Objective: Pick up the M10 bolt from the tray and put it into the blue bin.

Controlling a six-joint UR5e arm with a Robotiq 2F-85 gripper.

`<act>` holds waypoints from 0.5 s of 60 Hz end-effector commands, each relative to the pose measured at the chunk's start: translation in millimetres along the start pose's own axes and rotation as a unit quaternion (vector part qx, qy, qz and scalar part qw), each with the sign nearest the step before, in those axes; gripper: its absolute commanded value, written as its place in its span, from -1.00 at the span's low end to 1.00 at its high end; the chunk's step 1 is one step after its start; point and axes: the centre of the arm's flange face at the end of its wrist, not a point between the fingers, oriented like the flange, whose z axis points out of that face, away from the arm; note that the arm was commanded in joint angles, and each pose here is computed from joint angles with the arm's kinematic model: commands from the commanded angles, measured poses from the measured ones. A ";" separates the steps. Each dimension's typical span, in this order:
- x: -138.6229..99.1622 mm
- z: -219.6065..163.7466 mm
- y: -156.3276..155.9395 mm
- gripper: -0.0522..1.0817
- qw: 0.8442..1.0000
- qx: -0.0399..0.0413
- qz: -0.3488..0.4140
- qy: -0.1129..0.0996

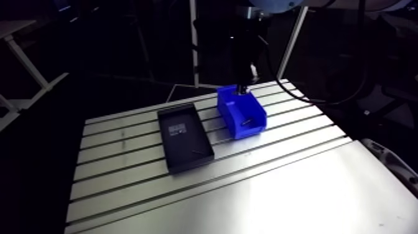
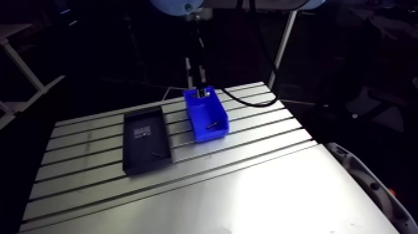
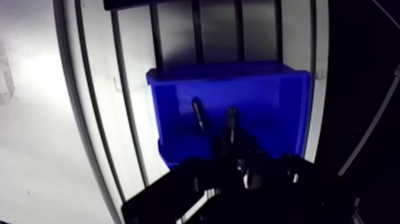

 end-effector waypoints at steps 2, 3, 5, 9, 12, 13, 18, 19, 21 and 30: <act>-0.2 24.7 4.8 0.98 1.000 0.002 0.000 -0.001; -0.2 24.7 4.8 0.98 1.000 0.002 0.000 -0.001; -0.2 27.4 5.2 0.98 1.000 0.004 0.000 0.000; -0.2 33.6 5.8 0.98 1.000 0.008 0.001 0.000; 0.2 39.0 5.7 0.98 1.000 0.012 0.002 0.002; 0.2 39.0 5.7 0.98 1.000 0.012 0.002 0.002; 1.0 47.4 7.0 0.98 1.000 0.015 0.001 0.002; 1.0 47.4 7.0 0.98 1.000 0.015 0.001 0.002; 1.1 51.5 7.2 0.98 1.000 0.016 0.001 0.002; 0.1 67.0 7.7 0.98 1.000 0.021 0.002 -0.009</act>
